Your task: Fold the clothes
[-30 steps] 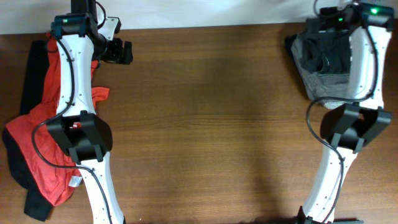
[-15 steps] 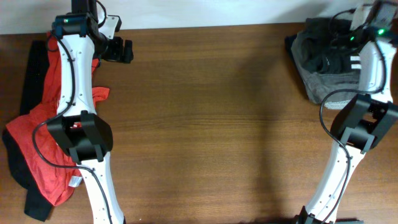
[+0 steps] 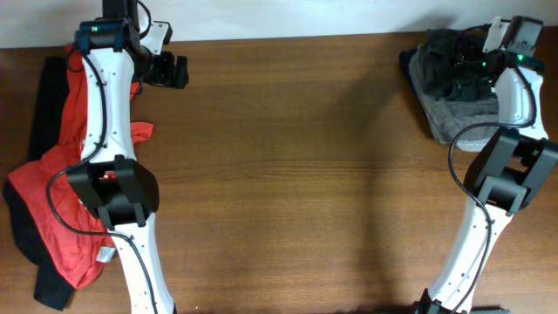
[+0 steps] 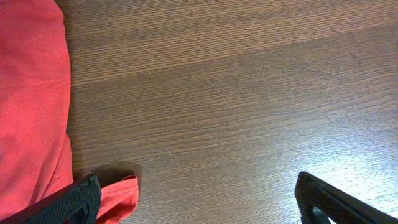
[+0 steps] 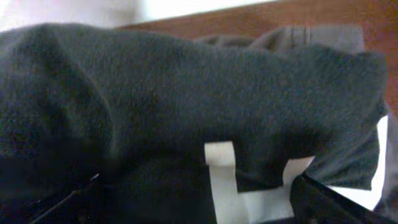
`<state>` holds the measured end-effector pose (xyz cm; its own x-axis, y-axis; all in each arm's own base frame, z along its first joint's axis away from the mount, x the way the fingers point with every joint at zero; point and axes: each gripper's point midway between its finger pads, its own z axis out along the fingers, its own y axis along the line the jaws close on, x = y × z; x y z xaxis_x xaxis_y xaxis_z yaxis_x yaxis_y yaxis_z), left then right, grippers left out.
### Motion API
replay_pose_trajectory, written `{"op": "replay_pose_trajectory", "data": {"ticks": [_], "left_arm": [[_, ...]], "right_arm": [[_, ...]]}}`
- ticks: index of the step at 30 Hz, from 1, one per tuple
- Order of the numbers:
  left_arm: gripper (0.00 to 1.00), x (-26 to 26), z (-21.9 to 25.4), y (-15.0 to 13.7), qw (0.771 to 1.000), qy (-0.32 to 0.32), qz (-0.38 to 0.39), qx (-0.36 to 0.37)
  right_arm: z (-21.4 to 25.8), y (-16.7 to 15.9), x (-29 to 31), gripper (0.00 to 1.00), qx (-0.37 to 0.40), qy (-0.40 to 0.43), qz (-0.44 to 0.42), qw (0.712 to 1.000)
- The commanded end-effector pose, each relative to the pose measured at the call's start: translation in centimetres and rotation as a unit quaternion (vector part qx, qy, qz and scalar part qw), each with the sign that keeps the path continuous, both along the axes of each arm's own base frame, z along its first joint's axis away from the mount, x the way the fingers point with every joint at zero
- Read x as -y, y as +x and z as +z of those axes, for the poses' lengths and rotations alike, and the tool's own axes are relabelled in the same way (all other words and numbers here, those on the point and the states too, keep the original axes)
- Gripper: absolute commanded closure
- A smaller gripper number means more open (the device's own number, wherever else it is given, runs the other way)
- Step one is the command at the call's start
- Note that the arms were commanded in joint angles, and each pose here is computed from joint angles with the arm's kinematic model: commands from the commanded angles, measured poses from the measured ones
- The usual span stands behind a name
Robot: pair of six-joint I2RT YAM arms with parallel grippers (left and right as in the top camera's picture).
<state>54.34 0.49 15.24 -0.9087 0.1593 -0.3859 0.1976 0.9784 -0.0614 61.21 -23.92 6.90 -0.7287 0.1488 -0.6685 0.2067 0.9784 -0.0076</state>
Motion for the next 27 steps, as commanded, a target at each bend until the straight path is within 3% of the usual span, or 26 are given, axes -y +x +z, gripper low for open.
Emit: {"op": "replay_pose_trajectory", "data": {"ticks": [1,7,15,19,27], "left_arm": [[0.01,0.4,-0.5,0.1,1.000,-0.009,0.002,-0.005],[0.01,0.4,-0.5,0.1,1.000,-0.009,0.002,-0.004],[0.01,0.4,-0.5,0.1,1.000,-0.009,0.002,-0.005],[0.01,0.4,-0.5,0.1,1.000,-0.009,0.002,-0.004],[0.01,0.4,-0.5,0.1,1.000,-0.009,0.002,-0.004]], "right_arm": [[6.4,-0.3,-0.8,0.01,0.028,0.007,-0.002,1.000],[19.7,-2.7,-1.9,0.01,0.091,-0.019,-0.001,0.996],[34.8,-10.7,-6.5,0.01,0.168,-0.032,0.000,0.985],[38.1,-15.0,-11.6,0.01,0.181,0.048,0.002,0.982],[40.4,-21.5,-25.3,0.01,0.147,0.179,0.180,0.956]]}}
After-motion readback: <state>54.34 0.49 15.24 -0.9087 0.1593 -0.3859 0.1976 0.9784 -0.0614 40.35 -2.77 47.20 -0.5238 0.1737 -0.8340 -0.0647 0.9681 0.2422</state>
